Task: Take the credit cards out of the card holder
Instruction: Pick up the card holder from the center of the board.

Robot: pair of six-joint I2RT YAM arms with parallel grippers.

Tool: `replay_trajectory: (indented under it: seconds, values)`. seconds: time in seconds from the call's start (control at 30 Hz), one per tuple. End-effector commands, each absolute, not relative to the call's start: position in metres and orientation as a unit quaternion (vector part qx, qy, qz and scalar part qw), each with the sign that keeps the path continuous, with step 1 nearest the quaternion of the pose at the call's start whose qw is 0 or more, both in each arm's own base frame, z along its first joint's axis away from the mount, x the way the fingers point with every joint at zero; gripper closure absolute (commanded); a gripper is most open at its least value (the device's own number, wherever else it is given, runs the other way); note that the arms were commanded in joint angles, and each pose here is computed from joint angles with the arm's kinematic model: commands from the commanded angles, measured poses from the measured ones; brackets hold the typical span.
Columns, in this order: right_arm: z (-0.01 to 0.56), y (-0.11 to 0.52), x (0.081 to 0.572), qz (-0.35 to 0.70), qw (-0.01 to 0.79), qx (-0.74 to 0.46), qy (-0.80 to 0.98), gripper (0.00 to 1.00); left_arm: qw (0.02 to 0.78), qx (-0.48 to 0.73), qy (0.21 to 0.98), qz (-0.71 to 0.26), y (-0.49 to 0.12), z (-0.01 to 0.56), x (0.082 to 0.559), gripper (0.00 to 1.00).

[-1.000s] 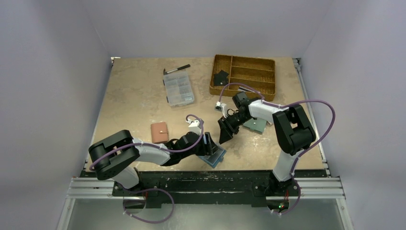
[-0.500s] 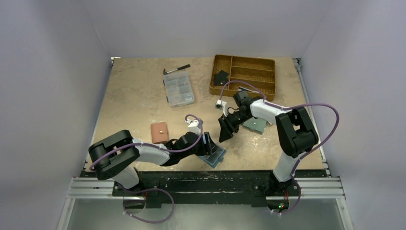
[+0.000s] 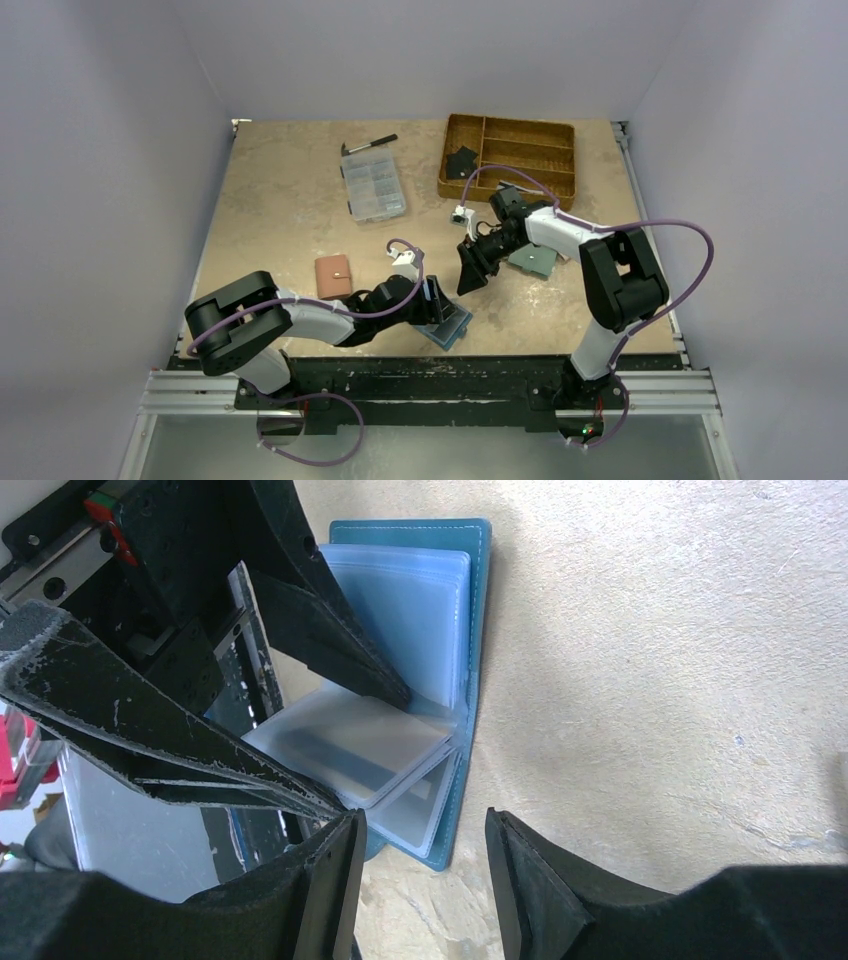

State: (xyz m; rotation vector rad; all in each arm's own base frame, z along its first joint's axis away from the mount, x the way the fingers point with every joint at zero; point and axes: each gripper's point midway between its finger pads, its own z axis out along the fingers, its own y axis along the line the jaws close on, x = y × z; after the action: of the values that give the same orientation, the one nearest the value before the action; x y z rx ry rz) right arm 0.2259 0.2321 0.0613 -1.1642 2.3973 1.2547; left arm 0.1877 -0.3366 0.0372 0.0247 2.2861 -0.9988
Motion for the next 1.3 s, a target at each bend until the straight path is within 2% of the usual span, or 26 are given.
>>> replay_trajectory:
  seconds: [0.0,0.83,1.1,1.27]
  values:
    - [0.065,0.239,0.228,0.43,0.104,-0.4,0.803,0.45,0.281,0.018,0.91,-0.304,-0.302,-0.008,0.173,0.38]
    - [0.049,0.244,0.226,0.4,0.096,-0.405,0.816,0.48,0.279,0.018,0.909,-0.309,-0.304,-0.008,0.173,0.38]
    - [0.05,0.255,0.22,0.409,0.091,-0.412,0.809,0.48,0.277,0.018,0.908,-0.313,-0.305,-0.007,0.172,0.27]
    - [0.048,0.257,0.217,0.41,0.087,-0.414,0.808,0.48,0.276,0.018,0.909,-0.312,-0.304,-0.009,0.171,0.25]
